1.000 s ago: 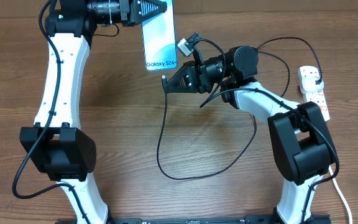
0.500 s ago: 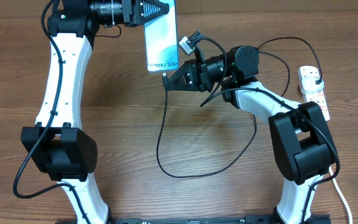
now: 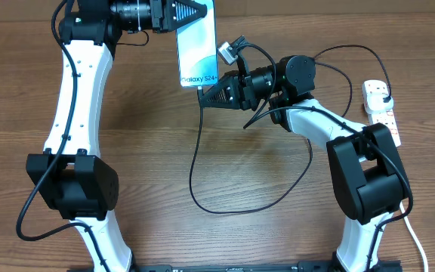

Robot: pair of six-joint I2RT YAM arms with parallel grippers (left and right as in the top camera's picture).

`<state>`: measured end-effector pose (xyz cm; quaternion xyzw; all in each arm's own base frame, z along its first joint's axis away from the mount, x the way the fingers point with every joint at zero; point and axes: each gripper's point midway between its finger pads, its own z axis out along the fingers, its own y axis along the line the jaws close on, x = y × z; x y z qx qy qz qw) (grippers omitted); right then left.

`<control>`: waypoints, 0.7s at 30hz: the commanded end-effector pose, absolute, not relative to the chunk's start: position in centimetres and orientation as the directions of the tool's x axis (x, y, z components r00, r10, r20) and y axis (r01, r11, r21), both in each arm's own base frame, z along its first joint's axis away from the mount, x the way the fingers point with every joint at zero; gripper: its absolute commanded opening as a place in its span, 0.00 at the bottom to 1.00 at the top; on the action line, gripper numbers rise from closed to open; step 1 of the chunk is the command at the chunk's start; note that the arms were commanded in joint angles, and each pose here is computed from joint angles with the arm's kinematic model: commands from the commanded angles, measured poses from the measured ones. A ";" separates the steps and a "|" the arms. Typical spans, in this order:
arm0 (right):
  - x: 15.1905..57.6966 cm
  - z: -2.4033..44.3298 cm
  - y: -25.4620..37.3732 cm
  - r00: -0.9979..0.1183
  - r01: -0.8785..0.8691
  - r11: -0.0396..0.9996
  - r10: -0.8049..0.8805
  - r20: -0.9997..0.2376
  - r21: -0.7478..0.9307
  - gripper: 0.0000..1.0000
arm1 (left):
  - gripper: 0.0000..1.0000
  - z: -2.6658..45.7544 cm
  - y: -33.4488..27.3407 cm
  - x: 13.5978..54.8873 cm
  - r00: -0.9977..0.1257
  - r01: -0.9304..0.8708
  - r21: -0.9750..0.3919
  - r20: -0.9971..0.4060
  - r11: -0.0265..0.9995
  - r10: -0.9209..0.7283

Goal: Plug charger to phone and switch on socket

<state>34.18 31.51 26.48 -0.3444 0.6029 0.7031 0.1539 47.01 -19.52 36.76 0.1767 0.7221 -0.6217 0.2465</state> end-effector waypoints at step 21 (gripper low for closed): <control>37.6 28.4 31.0 -0.749 -0.649 -0.177 -0.022 -0.663 0.740 0.04 | 0.04 37.1 -20.0 46.4 -0.810 0.575 -0.804 -0.586 0.150 -0.035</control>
